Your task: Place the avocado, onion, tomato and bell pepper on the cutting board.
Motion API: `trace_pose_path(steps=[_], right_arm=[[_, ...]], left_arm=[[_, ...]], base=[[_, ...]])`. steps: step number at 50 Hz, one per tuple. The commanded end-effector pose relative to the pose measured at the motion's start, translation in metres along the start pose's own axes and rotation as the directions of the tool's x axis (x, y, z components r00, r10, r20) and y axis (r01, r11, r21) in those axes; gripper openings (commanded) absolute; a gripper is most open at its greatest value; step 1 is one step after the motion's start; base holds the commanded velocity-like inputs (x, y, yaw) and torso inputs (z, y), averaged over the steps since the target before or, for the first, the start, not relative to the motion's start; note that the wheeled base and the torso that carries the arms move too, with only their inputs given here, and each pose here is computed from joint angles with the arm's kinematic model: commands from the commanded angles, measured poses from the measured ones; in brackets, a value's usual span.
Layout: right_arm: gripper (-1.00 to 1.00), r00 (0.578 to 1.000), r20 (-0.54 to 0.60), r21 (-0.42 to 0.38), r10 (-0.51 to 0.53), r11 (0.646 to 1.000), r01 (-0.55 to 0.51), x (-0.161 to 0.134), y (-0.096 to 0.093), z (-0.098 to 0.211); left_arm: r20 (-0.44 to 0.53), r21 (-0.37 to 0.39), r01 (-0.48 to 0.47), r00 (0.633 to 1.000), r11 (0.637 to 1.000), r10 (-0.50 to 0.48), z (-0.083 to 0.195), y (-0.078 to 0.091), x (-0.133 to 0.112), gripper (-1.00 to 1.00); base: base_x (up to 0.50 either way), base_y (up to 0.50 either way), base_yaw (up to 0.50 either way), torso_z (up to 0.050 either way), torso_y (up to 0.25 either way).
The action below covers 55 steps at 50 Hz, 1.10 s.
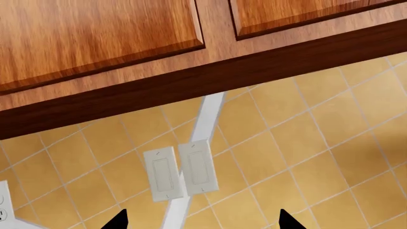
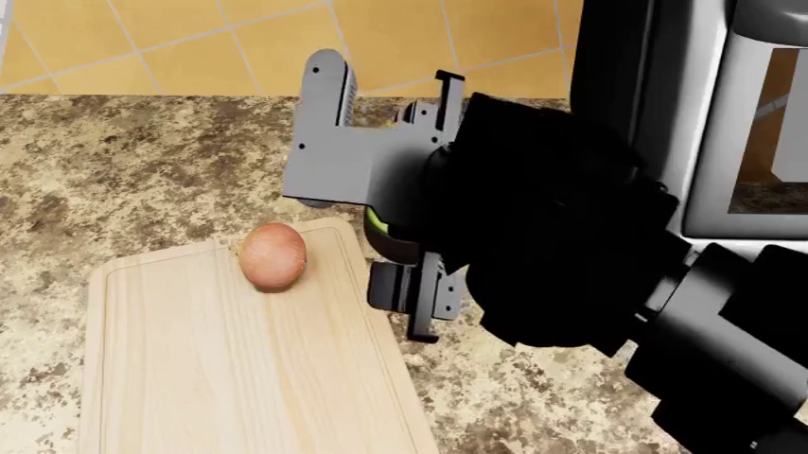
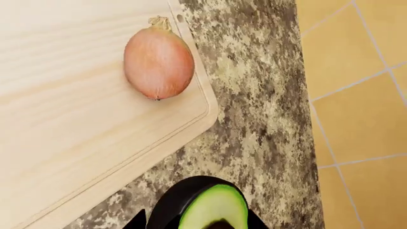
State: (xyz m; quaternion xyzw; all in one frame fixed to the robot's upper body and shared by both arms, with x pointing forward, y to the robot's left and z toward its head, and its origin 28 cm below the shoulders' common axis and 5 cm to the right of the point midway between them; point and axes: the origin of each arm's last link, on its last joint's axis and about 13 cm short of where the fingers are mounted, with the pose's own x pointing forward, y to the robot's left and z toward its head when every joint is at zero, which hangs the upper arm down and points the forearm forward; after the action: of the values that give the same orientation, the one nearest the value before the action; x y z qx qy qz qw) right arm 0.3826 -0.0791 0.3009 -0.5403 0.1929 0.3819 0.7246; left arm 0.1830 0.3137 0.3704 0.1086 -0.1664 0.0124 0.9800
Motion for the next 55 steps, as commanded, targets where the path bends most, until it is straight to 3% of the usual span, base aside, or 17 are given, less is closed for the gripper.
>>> trace_pose_path(steps=[1, 36, 55], right_arm=[[-1.00, 0.997, 0.070, -0.083, 0.019, 0.996, -0.013, -0.010, 0.006, 0.022], [-1.00, 0.985, 0.138, -0.119, 0.107, 0.989, -0.091, 0.025, 0.019, 0.050], [-1.00, 0.951, 0.268, -0.241, 0.155, 0.967, -0.089, -0.004, 0.024, 0.103]], left_arm=[[0.008, -0.001, -0.001, 1.000, 1.000, 0.001, 0.003, 0.001, 0.000, 1.00], [0.003, -0.004, -0.016, 1.000, 1.000, 0.016, -0.001, 0.004, -0.005, 1.00], [0.013, -0.008, -0.016, 1.000, 1.000, 0.016, 0.003, 0.005, -0.004, 1.00]], base=[[0.00, 0.00, 0.00, 0.000, 0.000], [0.00, 0.00, 0.00, 0.000, 0.000], [0.00, 0.00, 0.00, 0.000, 0.000]])
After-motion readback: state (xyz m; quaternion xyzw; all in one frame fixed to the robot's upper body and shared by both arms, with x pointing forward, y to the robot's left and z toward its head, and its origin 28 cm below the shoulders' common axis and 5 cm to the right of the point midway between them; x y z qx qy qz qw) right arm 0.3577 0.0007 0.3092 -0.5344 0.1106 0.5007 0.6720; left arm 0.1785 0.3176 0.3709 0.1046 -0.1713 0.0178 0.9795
